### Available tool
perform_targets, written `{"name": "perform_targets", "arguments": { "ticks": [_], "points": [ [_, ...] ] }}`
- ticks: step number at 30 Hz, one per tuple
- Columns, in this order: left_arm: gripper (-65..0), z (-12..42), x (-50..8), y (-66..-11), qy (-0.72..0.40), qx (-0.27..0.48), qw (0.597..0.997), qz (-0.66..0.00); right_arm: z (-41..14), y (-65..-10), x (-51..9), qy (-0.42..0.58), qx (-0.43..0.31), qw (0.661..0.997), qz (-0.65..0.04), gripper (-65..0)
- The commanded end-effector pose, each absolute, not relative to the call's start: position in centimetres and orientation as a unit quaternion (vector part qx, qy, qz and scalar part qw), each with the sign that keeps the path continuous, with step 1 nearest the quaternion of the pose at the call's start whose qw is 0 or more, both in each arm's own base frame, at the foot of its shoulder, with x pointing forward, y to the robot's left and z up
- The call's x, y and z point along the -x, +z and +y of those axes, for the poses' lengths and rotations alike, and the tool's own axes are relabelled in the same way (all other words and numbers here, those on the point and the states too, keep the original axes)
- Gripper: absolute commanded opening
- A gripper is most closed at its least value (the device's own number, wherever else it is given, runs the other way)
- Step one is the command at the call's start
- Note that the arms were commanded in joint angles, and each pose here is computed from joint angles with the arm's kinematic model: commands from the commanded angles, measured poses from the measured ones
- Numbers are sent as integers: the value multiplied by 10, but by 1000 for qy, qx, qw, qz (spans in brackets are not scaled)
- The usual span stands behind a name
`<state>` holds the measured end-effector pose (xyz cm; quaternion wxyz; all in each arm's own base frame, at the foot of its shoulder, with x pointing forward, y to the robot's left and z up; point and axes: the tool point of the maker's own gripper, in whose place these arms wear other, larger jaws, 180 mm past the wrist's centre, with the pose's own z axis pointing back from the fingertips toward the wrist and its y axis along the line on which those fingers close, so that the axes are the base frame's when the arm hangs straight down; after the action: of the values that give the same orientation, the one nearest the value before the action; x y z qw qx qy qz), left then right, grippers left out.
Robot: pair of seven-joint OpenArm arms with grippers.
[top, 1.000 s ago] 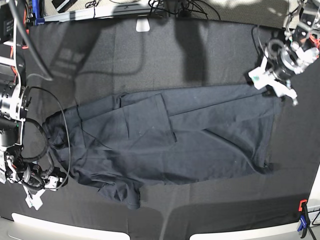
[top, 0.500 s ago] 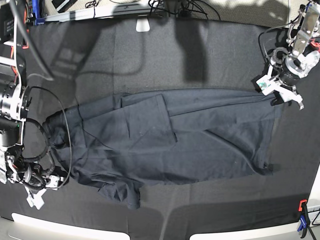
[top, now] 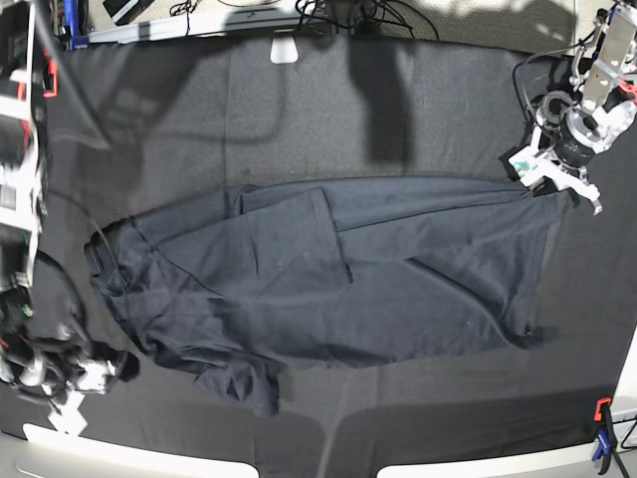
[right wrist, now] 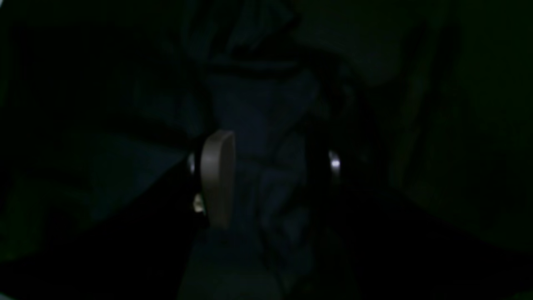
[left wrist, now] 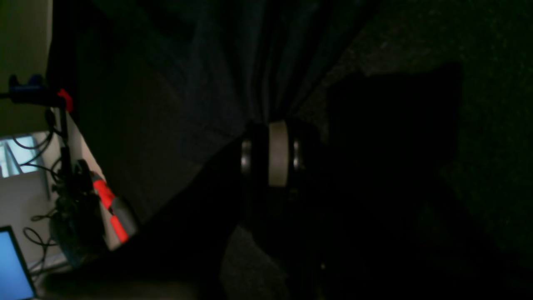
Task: Layout the t-shirt on the table in an organized manner, then fold the t-shirt properly
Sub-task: 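Grasp the opposite edge with the right gripper and lift it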
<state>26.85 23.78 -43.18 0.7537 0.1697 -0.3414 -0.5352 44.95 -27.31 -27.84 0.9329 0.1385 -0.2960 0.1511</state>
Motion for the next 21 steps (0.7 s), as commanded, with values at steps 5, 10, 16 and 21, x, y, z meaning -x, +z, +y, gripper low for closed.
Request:
{"name": "perform_targets", "arguments": {
  "ticks": [5, 10, 16, 21],
  "points": [
    [-650, 246, -274, -425, -536, -182, 750, -342, -258, -267, -421, 242, -85, 909, -327, -393],
    [-650, 245, -274, -425, -536, -182, 750, -342, -253, -286, -386, 300, -32, 901, -312, -393],
    [-650, 242, -274, -425, -521, -166, 761, -350, -268, -334, -336, 324, 4, 910, -257, -393],
    [-650, 242, -274, -425, -520, -166, 761, -350, -293, -353, -327, 361, 82, 891, -264, -393]
  ]
}}
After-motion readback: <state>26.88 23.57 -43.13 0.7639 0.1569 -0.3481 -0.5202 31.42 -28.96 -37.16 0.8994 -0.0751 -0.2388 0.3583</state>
